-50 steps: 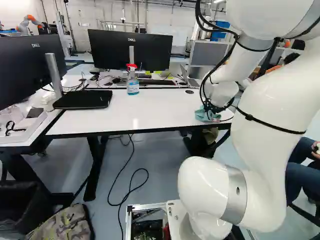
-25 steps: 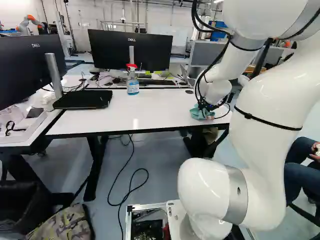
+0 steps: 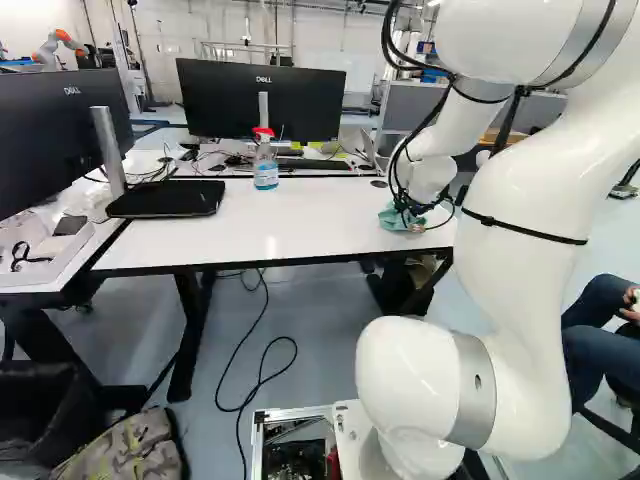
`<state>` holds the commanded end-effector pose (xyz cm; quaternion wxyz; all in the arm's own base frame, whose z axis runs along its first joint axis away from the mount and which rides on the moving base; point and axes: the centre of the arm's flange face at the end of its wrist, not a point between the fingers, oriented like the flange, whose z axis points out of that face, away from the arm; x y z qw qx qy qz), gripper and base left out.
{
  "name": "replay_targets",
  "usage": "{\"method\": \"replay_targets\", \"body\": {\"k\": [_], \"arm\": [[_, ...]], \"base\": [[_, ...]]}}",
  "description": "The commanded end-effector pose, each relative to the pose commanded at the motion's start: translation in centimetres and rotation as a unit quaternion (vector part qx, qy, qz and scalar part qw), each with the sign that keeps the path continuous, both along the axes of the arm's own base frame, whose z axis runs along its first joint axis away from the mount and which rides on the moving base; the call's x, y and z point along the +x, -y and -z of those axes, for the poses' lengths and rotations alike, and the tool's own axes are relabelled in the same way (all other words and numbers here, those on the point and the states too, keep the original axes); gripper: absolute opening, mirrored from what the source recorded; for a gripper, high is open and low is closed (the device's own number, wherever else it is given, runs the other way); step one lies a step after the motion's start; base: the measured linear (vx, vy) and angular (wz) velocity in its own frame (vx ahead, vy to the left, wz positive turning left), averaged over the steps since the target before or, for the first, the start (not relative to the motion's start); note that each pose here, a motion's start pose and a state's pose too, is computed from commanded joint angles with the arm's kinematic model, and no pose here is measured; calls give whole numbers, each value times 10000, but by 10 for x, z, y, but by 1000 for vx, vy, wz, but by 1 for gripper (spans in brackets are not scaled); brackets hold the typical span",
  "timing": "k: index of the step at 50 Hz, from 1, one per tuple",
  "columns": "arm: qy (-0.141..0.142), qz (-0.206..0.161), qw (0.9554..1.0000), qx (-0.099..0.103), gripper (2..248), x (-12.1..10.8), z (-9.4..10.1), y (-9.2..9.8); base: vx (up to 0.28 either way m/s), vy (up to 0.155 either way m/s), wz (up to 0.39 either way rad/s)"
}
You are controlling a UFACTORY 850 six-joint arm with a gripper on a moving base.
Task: Clean the table with the green towel
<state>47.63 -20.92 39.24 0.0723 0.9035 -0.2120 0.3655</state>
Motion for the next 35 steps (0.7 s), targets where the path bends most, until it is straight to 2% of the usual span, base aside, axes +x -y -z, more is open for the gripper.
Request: {"method": "replay_targets", "body": {"k": [20, 35], "arm": [[9, 311, 9995, -4, 57, -10, 0, 31], [-37, 407, 9992, 18, 57, -35, -1, 29]], "base": [[0, 0, 0], [0, 0, 0]]}}
